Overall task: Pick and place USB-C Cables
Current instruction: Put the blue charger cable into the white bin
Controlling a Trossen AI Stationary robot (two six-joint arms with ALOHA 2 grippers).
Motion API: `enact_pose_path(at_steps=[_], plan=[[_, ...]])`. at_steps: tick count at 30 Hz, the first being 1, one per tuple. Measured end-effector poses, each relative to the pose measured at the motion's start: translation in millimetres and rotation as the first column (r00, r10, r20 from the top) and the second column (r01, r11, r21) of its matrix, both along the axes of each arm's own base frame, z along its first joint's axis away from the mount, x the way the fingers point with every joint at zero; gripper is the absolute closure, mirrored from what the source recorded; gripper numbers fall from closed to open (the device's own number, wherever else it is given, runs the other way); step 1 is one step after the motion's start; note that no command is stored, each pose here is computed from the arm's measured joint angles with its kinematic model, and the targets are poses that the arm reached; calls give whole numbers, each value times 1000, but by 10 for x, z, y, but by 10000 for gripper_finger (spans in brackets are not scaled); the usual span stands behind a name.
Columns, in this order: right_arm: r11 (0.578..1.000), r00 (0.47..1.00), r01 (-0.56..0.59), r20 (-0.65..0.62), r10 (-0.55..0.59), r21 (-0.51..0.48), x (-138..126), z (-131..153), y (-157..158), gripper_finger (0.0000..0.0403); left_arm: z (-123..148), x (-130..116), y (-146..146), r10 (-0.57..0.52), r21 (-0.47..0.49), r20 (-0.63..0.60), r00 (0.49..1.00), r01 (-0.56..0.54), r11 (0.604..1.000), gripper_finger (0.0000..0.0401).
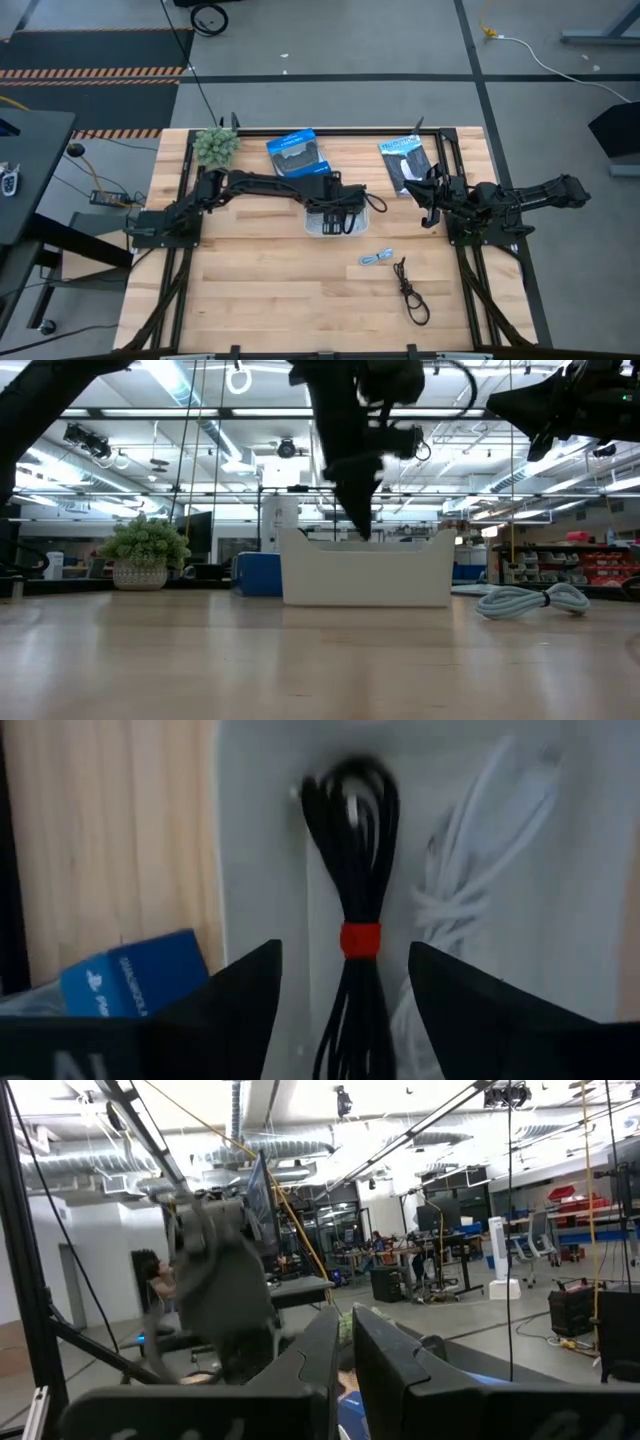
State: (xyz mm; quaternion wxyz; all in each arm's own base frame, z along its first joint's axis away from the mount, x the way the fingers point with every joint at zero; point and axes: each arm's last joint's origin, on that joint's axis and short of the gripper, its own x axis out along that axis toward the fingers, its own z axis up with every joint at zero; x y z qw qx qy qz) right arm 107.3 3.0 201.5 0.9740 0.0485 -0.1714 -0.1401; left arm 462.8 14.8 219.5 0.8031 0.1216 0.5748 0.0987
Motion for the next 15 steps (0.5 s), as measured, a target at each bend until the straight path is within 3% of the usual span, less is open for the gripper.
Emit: enact_pose_path(at_steps=[3,6,8,12,15], plan=[[1000,1000,0,0,0,0,0,0,0,364,134,73,-59,15,-101,94,996,-5,995,185],[1000,1000,0,0,0,0,0,0,0,364,190,161,-178,55,-250,201,978,-3,968,197],[1000,1000,0,0,0,0,0,0,0,364,197,214,-307,81,-299,254,964,-2,954,204],[1000,1000,0,0,0,0,0,0,0,364,169,314,-654,52,-290,354,934,57,955,216],[1000,1000,0,1,0,0,-1,1,0,364,245,355,-933,14,-199,467,884,89,976,220]])
